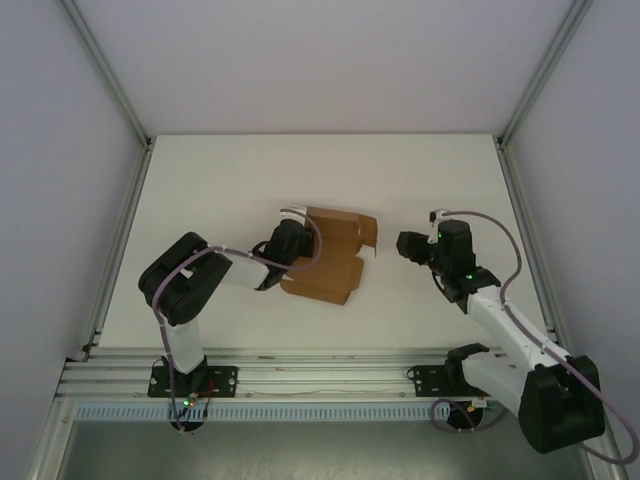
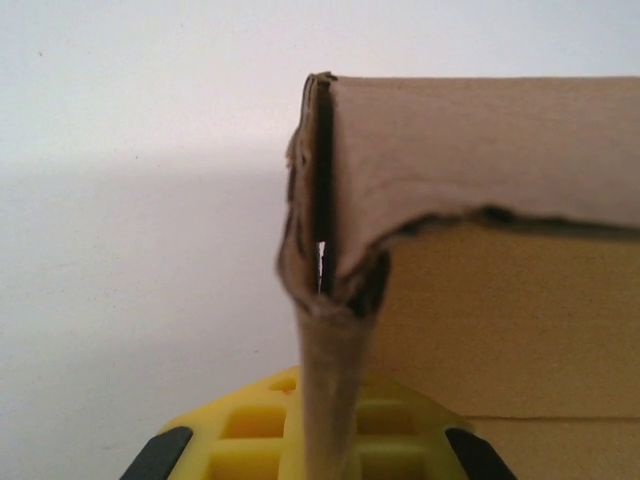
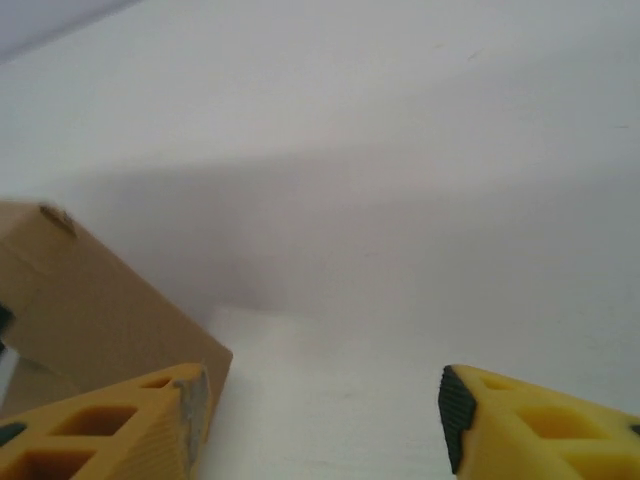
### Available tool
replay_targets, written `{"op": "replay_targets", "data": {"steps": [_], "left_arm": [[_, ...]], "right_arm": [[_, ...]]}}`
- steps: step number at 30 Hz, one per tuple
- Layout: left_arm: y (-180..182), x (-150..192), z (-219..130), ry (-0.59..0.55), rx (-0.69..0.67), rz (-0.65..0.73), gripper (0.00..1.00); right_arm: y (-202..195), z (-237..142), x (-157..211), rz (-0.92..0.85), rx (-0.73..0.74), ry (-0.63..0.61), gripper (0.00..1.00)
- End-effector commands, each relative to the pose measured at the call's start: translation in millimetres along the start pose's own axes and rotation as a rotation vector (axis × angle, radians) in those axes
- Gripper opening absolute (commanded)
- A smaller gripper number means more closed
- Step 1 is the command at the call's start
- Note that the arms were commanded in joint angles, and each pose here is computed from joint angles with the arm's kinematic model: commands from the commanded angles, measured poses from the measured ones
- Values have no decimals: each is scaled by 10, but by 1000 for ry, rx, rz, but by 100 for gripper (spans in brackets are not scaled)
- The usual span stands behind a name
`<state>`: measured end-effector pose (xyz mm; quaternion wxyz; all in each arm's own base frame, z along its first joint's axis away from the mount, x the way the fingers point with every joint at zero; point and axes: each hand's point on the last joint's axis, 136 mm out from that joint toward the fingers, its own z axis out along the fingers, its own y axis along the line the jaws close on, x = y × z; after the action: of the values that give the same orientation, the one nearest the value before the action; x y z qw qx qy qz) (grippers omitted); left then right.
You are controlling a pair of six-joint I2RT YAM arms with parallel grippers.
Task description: Assemble paper box
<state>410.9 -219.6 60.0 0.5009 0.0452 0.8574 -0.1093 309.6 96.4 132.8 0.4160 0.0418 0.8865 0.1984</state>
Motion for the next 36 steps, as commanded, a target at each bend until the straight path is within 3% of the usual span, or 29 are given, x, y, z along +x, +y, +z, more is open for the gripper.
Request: {"op": "replay_targets", "data": {"steps": [1,5,12,18,23,29,33,36], "left_arm": [[-15,-70,-22,-66,15,12,0],[7,-41,-31,-79,10,30,0],[2,4,-30,-84,-3,53,0],[-27,52,-28,-82,4,61,0],[-48,104,2,-60,2,81,0],[-90,112,1,-59,13,101,0],[-102,134,14,-48,13,118,0],[-96,133,23,-44,0,121,0]], "right_arm": [[383,77,90,-117,-235,93,54],[614,175,100,-139,-366,178,46],[820,372,167,-150,-511,261,42],[987,489,323,-234,-564,325,38],[1018,659,288,-288,-484,306,37],[858,953,172,-303,-251,237,39],[827,1082,94,-312,-143,153,41],[725,1155,-25,-251,-49,50,37]]}}
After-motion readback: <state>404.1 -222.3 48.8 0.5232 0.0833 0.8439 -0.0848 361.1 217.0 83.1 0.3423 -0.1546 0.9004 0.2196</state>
